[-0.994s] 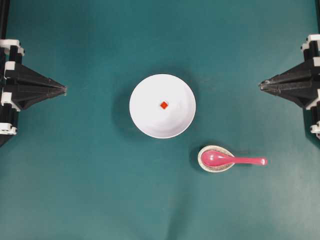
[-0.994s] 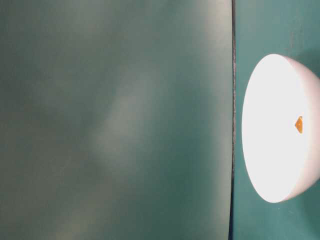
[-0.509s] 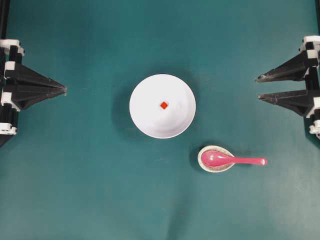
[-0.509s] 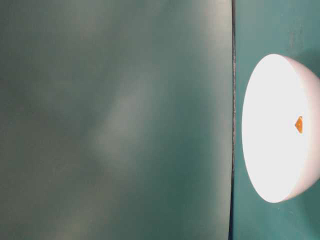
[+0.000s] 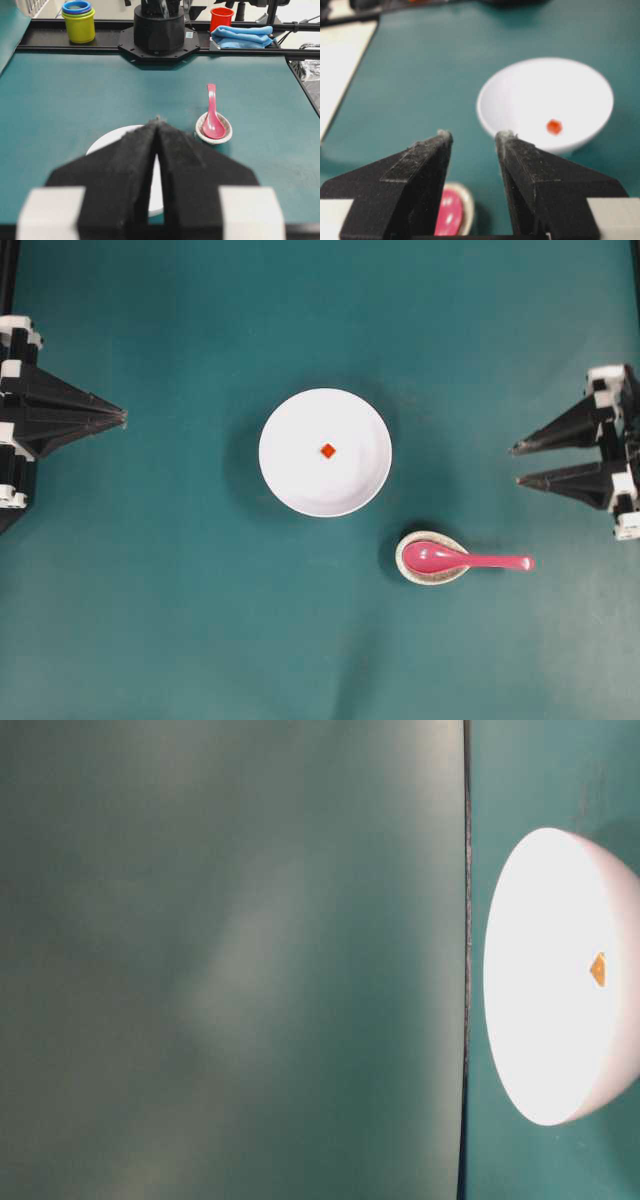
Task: Grip the spoon and scoop the red block from the bowl with right arm.
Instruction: 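Move the right gripper down to the pink spoon handle, then close the right gripper on the pink spoon handle, then lift the spoon with the right gripper and carry it over the white bowl, then lower the spoon bowl into the white bowl beside the red cube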
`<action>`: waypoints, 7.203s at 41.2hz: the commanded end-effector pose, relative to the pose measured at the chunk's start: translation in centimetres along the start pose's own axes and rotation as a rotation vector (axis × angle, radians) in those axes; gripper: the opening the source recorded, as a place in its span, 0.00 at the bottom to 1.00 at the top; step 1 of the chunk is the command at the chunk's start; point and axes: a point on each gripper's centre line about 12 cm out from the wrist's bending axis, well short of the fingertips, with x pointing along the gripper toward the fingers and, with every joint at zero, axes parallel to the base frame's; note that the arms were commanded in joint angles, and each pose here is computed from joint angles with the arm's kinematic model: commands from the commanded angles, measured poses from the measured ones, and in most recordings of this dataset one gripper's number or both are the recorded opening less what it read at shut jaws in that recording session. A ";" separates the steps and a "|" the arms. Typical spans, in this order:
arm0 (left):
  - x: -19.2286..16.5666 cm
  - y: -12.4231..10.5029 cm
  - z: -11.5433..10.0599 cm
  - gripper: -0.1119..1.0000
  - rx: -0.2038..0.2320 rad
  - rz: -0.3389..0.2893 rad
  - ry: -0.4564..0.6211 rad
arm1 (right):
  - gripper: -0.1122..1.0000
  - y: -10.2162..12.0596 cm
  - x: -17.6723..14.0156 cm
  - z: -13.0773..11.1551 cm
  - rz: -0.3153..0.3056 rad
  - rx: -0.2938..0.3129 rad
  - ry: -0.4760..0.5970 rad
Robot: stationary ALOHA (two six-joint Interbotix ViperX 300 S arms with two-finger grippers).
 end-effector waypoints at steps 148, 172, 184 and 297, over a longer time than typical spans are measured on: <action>0.4 0.3 0.9 0.10 0.003 0.013 -0.021 | 0.35 4.4 2.0 -14.3 -0.051 -0.077 0.314; 0.4 0.3 0.9 0.10 0.003 0.013 -0.017 | 0.33 4.8 2.0 -9.3 -0.010 -0.040 0.119; 0.4 0.3 0.9 0.10 0.002 0.013 -0.017 | 0.33 3.0 1.5 -2.8 -0.058 0.020 -0.076; 0.3 0.3 0.0 0.10 0.004 0.014 0.055 | 0.33 -5.6 15.4 8.9 -0.244 0.198 0.967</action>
